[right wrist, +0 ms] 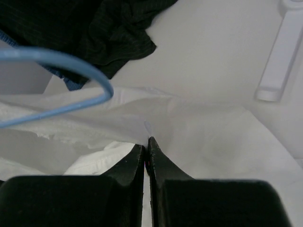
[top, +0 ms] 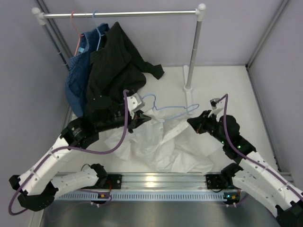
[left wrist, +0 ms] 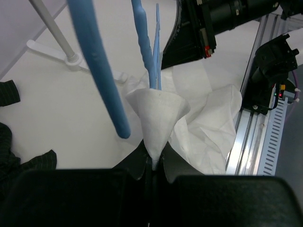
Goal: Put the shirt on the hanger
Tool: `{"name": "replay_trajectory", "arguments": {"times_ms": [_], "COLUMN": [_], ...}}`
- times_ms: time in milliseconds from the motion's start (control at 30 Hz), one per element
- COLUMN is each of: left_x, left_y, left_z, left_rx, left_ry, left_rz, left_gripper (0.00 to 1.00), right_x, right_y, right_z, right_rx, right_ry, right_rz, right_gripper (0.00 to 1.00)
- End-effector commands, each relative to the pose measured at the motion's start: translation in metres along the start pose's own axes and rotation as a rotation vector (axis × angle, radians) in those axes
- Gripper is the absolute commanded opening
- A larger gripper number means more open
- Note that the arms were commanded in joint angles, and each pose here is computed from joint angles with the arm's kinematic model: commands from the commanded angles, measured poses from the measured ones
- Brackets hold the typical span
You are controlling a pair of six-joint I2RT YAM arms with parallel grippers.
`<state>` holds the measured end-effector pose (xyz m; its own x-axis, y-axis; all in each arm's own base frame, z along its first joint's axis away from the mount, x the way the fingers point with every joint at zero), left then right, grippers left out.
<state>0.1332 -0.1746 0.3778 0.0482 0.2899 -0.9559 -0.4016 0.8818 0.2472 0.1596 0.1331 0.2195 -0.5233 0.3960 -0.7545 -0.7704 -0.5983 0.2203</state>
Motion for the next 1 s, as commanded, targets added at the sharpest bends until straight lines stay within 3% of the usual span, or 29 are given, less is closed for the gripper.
{"name": "replay_trajectory", "arguments": {"times_ms": [0, 100, 300, 600, 733, 967], "left_x": [-0.006, 0.003, 0.019, 0.03, 0.024, -0.003], "left_y": [0.005, 0.003, 0.0, -0.018, -0.026, -0.054], "left_z": [0.0, 0.0, 0.003, 0.017, 0.024, 0.008], "left_rx": [-0.007, -0.017, -0.045, -0.173, -0.28, -0.159], "left_ry": [-0.051, -0.046, -0.061, -0.019, 0.008, 0.056], "left_rz": [-0.082, -0.053, 0.012, 0.129, 0.16, 0.107], "left_gripper": [0.0, 0.0, 0.0, 0.0, 0.0, 0.0], "right_x": [-0.021, -0.042, -0.074, -0.093, -0.09, -0.083], "right_y": [0.003, 0.006, 0.015, 0.018, 0.025, 0.036], "right_z": [-0.013, -0.021, -0.028, -0.004, 0.015, 0.082], "right_rx": [0.188, 0.273, 0.285, 0.153, 0.005, -0.468], "right_ry": [0.04, 0.043, 0.025, 0.036, -0.003, -0.079], "right_rz": [0.014, 0.001, -0.029, 0.013, 0.056, 0.089], "right_gripper": [0.0, 0.0, 0.0, 0.0, 0.0, 0.0]}}
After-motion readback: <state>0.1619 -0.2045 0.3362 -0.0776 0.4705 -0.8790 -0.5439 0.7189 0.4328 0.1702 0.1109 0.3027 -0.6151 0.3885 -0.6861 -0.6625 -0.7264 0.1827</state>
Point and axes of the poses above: each gripper's point midway between its finger pads, its own y axis back along the fingers, its own z axis along the line the jaws close on, x = y × z, the point moved 9 cm from there along y, back along the fingers, and after that the axes turned 8 degrees about -y, right-handed, at the moved point
